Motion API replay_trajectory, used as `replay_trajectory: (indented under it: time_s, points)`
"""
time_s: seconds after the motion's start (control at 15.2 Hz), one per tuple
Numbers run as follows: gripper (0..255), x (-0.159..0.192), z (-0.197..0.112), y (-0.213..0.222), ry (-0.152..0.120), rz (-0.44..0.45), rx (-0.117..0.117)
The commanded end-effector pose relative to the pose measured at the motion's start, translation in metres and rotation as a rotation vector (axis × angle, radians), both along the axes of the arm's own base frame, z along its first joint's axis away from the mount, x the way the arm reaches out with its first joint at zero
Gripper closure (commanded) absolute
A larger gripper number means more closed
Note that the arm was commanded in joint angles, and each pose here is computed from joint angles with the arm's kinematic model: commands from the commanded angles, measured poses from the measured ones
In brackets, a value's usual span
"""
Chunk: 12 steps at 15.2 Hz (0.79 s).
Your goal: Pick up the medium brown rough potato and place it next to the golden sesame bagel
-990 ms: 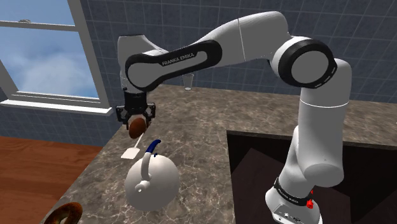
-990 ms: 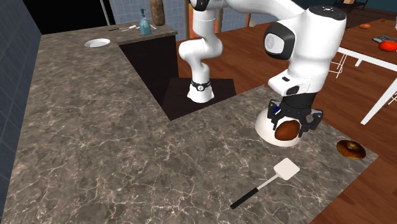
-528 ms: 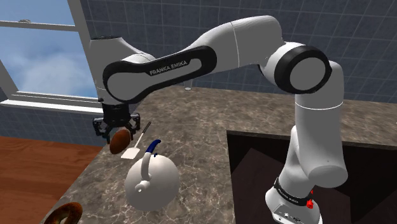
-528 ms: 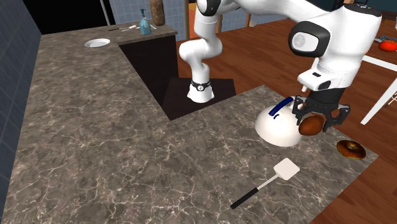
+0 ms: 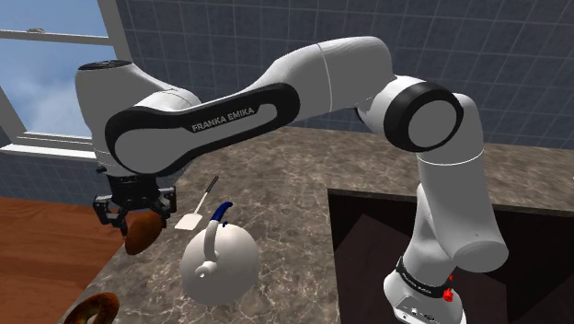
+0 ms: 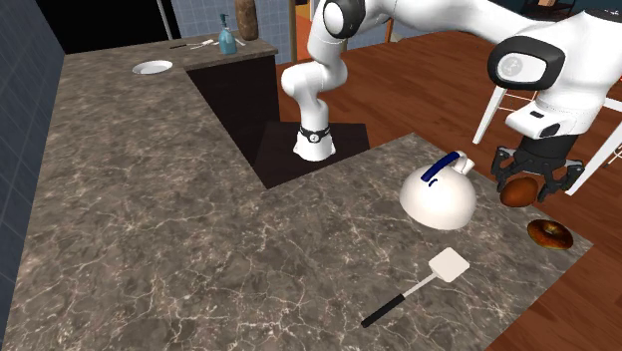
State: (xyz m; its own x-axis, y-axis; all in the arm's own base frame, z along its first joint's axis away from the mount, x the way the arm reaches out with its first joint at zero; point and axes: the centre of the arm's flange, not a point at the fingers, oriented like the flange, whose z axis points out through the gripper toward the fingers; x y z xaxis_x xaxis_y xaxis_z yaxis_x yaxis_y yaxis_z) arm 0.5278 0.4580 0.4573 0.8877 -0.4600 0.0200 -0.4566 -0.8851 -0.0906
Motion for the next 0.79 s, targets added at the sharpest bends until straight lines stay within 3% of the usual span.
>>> replay_trajectory:
  time_s: [0.0,0.73]
  points:
    - [255,-0.001,-0.008,0.002,0.000,-0.001,0.000]
    - [255,-0.001,-0.066,0.002,0.000,-0.001,0.000]
